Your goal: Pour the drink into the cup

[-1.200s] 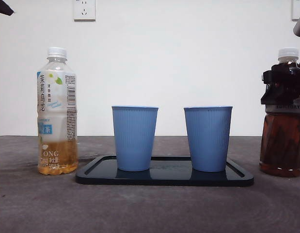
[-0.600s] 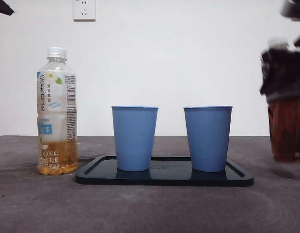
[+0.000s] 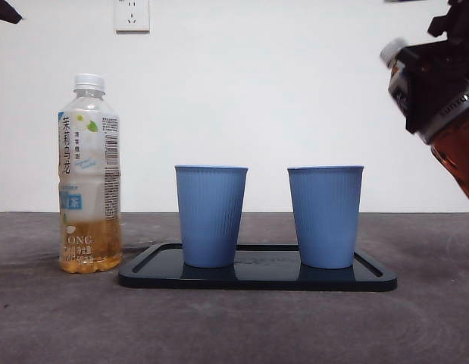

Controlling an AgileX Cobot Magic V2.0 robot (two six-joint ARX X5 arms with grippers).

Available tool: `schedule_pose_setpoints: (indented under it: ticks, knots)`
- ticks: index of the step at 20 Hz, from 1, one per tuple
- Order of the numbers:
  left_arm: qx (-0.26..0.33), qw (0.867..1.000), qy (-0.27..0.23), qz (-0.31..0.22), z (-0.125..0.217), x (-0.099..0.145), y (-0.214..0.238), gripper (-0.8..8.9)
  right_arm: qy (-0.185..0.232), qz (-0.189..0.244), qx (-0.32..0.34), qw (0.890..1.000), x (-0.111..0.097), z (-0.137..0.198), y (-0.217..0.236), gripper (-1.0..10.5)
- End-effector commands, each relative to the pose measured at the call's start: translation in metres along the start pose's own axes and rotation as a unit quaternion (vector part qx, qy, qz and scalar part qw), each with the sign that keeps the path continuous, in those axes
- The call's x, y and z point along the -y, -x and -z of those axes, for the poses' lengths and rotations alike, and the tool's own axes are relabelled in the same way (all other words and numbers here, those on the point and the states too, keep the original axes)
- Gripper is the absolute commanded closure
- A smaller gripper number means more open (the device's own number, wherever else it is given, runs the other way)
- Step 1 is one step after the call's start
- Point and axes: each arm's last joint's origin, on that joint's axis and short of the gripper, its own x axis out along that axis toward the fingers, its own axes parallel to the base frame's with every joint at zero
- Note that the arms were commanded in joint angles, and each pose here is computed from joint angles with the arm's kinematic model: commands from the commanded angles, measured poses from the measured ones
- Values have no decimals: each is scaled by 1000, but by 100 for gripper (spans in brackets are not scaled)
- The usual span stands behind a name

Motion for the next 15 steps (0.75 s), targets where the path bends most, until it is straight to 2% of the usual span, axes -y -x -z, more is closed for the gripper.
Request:
schedule_pose_setpoints:
  ticks: [1, 4, 8, 10, 13, 15]
  knots:
    - [3, 1000, -10, 4, -2, 1, -1, 349, 52, 26, 3, 998, -8, -20, 7, 740]
    - [4, 1000, -13, 4, -2, 1, -1, 349, 122, 73, -41, 989, -23, -31, 6, 740]
    - [4, 1000, -14, 4, -3, 1, -1, 349, 208, 110, -82, 968, -42, -40, 1, 740]
    - [3, 1000, -13, 4, -2, 1, -1, 349, 250, 131, -101, 954, -48, -41, -3, 740]
    - [1, 1000, -12, 4, -2, 1, -1, 349, 311, 164, -133, 927, -56, -37, -9, 740]
    - [1, 1000, -13, 6, -2, 1, -1, 349, 337, 178, -145, 913, -60, -36, -12, 740]
